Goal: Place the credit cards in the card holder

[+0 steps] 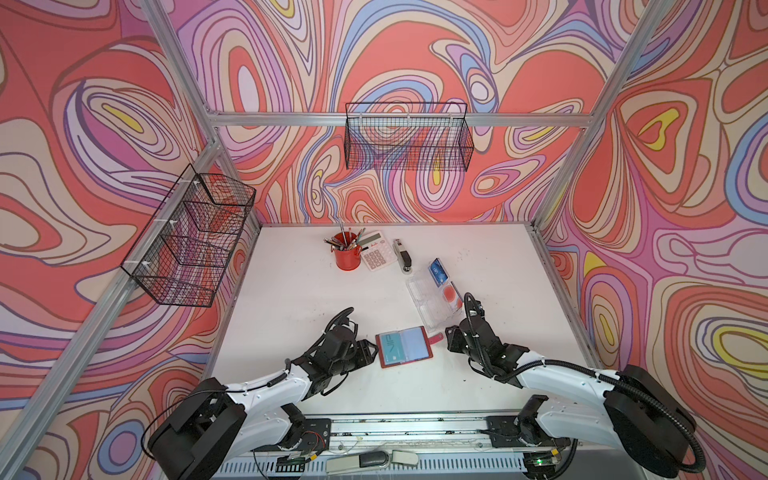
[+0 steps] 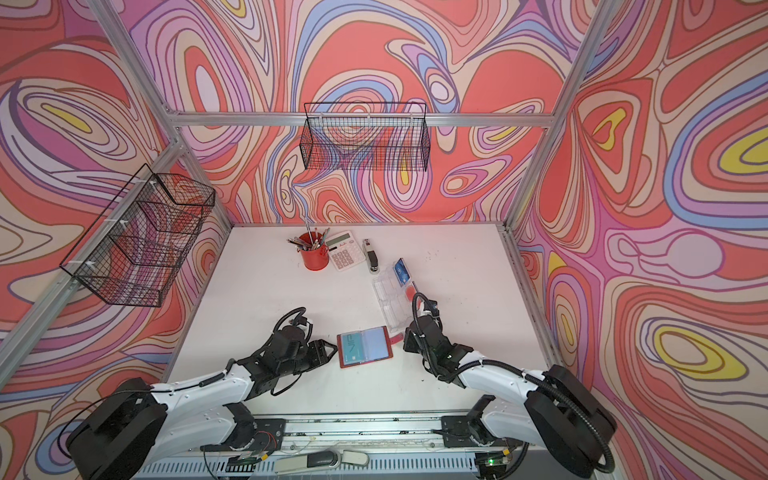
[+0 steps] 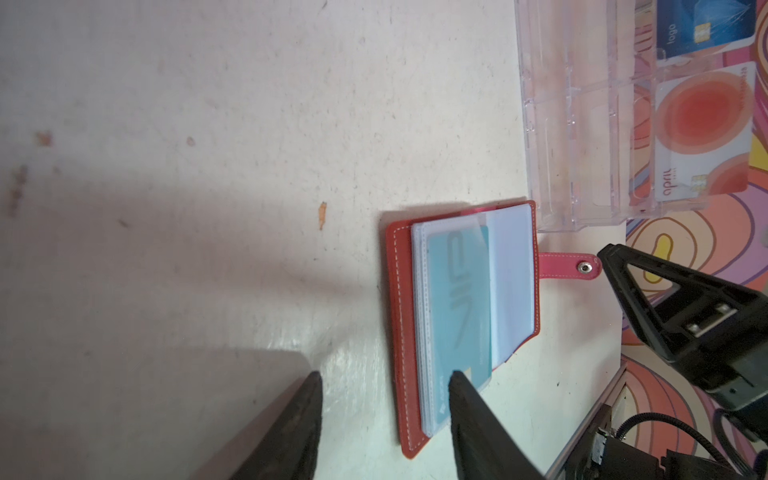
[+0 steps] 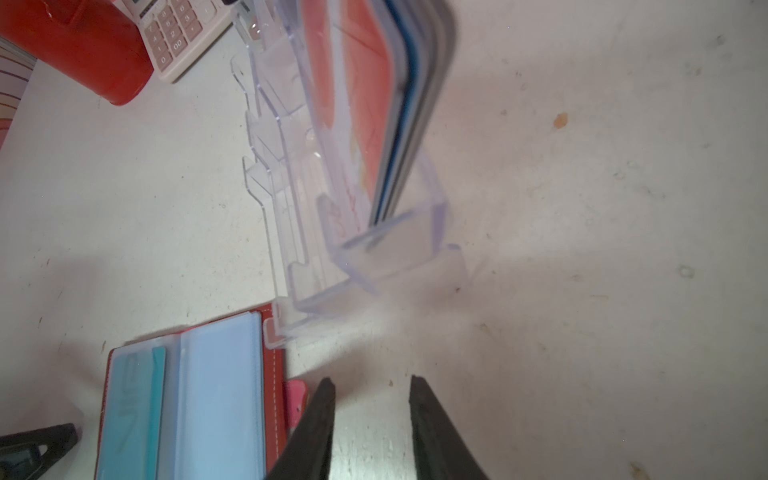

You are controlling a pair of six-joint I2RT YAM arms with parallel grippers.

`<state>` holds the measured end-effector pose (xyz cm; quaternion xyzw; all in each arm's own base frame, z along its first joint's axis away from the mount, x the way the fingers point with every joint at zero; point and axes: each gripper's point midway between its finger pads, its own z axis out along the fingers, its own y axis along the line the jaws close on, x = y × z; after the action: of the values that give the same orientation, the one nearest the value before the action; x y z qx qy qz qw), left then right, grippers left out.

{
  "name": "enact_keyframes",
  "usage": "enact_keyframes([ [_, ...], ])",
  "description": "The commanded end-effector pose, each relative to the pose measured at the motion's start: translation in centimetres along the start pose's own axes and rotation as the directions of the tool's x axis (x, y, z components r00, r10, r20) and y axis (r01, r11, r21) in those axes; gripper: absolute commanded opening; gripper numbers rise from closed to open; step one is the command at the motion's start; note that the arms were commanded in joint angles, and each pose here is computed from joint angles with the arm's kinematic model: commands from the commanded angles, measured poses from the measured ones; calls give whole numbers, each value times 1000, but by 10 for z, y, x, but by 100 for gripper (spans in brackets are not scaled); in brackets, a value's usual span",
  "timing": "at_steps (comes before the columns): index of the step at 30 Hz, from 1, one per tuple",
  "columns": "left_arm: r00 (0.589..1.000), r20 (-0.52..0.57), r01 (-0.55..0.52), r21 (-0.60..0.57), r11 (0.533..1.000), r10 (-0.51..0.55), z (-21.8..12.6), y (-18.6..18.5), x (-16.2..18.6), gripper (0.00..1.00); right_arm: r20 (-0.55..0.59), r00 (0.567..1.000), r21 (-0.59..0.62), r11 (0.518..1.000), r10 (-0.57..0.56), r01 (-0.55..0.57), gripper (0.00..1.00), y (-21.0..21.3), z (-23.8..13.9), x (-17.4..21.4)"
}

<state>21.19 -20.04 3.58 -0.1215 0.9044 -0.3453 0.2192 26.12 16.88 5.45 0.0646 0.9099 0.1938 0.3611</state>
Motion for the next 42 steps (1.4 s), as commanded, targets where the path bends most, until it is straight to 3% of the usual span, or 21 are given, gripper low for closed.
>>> enact_keyframes([
  [1,1000,22,-7,30,1000,6,-1,-13,-7,51,-12,1000,-113,993,-27,26,30,19,-1,0],
  [10,1000,25,-7,26,1000,7,-1,-12,-8,51,-39,999,-135,991,-33,27,29,18,4,9],
  [19,1000,28,-10,22,1000,10,0,-12,-9,51,-57,998,-139,990,-39,31,12,18,8,12],
  [23,1000,26,-11,20,1000,11,1,-12,-8,51,-64,997,-152,988,-40,30,0,22,9,13],
  [31,1000,14,0,12,1000,0,6,-9,-6,52,-88,996,-219,975,15,-34,0,35,5,14],
  [42,997,-70,52,103,993,-45,31,-23,3,51,-135,983,-297,941,124,-160,0,39,3,31],
])
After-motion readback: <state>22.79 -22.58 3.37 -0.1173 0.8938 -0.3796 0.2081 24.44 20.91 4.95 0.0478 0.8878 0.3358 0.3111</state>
